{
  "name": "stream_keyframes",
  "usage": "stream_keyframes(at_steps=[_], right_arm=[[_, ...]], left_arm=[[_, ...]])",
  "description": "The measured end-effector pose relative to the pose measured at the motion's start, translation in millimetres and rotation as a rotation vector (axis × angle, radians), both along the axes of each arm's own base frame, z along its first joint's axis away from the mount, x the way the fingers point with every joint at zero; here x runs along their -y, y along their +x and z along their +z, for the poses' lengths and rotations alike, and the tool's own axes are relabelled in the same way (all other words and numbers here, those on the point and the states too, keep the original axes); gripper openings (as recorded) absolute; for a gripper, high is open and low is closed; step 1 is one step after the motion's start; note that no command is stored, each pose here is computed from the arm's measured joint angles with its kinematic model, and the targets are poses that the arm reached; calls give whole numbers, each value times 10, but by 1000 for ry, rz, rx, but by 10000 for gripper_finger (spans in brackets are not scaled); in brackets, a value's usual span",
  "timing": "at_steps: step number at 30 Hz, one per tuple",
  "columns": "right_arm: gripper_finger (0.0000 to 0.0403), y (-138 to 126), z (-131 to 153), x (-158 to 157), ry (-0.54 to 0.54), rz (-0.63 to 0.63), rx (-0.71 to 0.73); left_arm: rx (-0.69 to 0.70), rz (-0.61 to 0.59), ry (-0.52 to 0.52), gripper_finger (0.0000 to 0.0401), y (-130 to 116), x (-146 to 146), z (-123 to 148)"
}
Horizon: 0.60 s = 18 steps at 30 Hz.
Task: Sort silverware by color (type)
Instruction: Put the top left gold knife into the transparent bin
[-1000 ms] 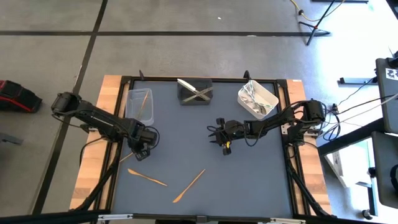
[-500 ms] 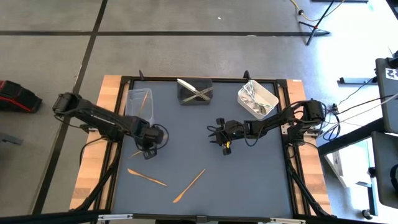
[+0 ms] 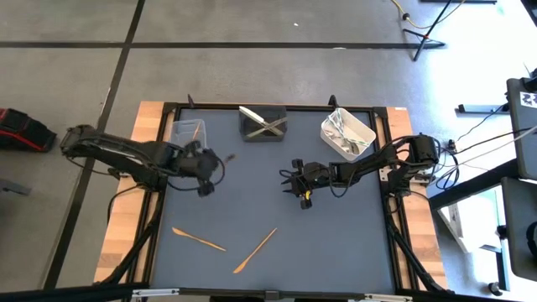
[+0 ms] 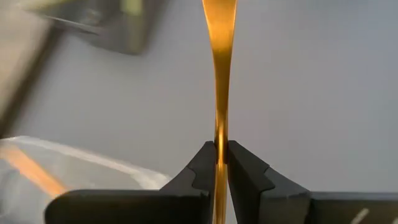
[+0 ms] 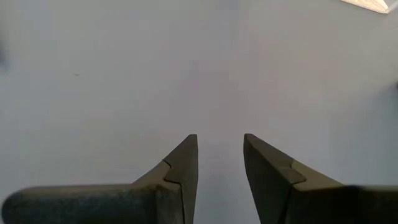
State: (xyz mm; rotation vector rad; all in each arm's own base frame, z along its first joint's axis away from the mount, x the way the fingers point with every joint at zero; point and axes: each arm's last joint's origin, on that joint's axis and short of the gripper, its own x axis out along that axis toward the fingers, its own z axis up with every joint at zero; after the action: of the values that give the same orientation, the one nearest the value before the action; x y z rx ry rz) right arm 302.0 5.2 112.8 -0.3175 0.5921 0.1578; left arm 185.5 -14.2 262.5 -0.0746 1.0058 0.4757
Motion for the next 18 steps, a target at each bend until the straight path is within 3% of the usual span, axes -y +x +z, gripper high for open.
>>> stream_keyframes(at_steps=[11, 18], right_arm=[[115, 2, 3, 0, 0, 0, 4], [115, 1, 1, 0, 0, 0, 1]], left_arm=[[203, 284, 223, 26, -506, -331, 353], [175, 479, 285, 26, -688, -498, 149]])
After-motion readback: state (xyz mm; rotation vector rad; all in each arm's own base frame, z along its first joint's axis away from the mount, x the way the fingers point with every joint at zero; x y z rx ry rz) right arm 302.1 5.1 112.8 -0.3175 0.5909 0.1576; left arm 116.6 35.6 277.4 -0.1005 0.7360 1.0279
